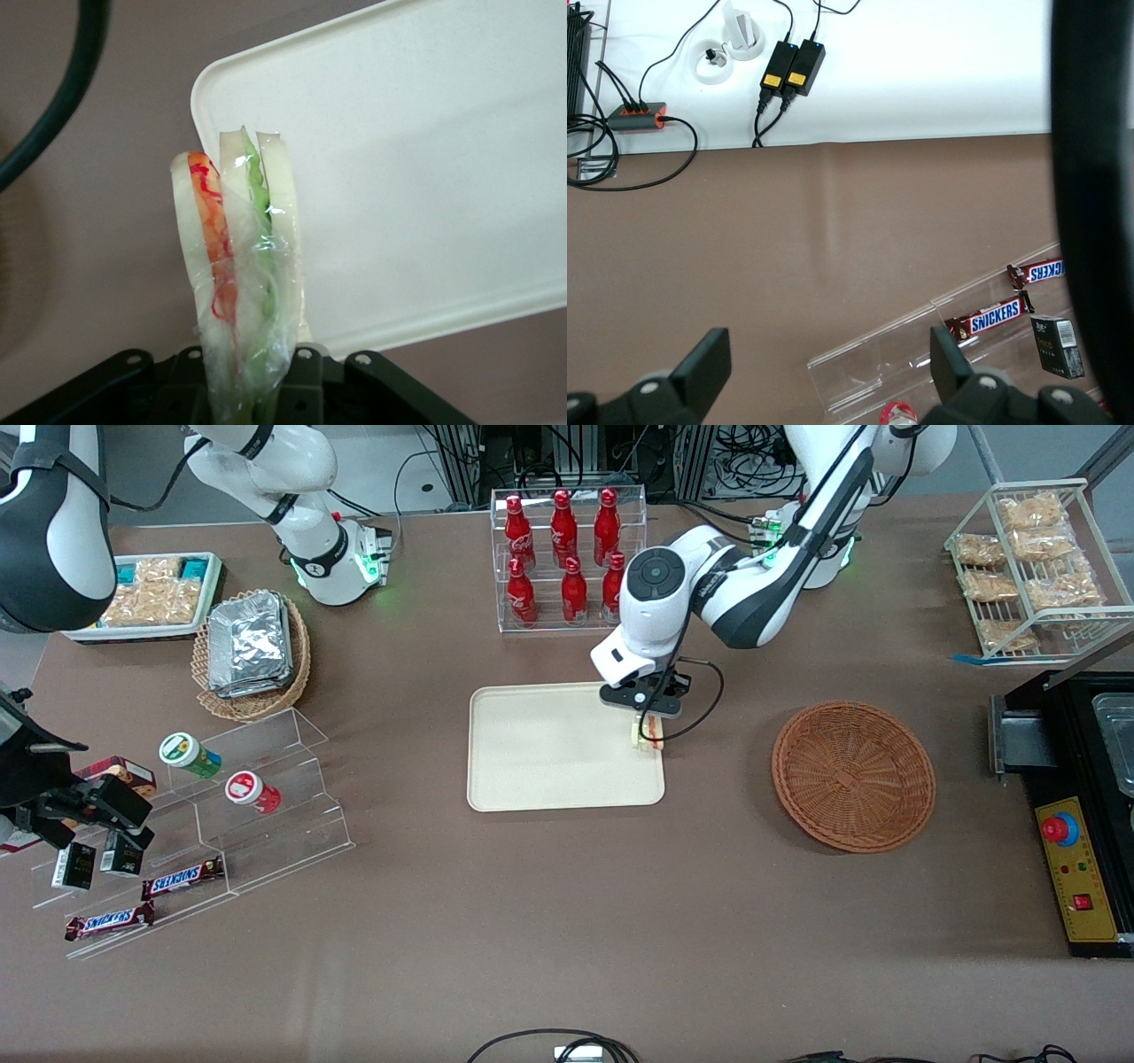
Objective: Place sandwich from basket to tray
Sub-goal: 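Lower the sandwich onto the tray and open the left gripper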
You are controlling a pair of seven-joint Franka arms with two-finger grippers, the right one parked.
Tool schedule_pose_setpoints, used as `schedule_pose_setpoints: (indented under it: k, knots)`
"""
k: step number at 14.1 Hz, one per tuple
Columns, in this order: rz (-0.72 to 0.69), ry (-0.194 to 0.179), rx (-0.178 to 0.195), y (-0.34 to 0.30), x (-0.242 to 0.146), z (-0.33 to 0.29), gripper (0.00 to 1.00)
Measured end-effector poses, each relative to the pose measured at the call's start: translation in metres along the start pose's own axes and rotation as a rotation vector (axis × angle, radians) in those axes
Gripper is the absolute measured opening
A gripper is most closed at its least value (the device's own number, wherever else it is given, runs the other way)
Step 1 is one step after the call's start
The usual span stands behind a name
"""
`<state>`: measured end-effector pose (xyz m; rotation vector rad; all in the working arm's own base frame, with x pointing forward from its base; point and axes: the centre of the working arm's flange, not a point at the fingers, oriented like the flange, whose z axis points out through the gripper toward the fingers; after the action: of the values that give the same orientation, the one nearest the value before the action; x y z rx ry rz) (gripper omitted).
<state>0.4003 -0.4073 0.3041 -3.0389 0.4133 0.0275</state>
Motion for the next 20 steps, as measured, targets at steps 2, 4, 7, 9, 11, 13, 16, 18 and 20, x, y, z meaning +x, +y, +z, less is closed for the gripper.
schedule_pose_setpoints:
  k: [2, 4, 7, 9, 11, 13, 16, 18, 20]
  knots:
    - [0.009, 0.002, 0.018, 0.014, -0.002, 0.022, 0.16]
    - [0.023, -0.027, 0.022, 0.024, -0.001, 0.046, 0.16]
    - [0.045, -0.06, 0.028, 0.041, -0.002, 0.075, 0.16]
    - [0.046, -0.067, 0.032, 0.047, -0.002, 0.084, 0.16]
    - [0.042, -0.071, 0.032, 0.049, -0.001, 0.089, 0.16]
    - [0.024, -0.069, 0.026, 0.05, 0.002, 0.091, 0.16]
    - [-0.028, -0.071, 0.016, 0.053, 0.008, 0.095, 0.19]
    - [-0.053, -0.072, 0.009, 0.056, 0.013, 0.097, 0.33]
    - [-0.066, -0.074, 0.007, 0.057, 0.015, 0.099, 0.54]
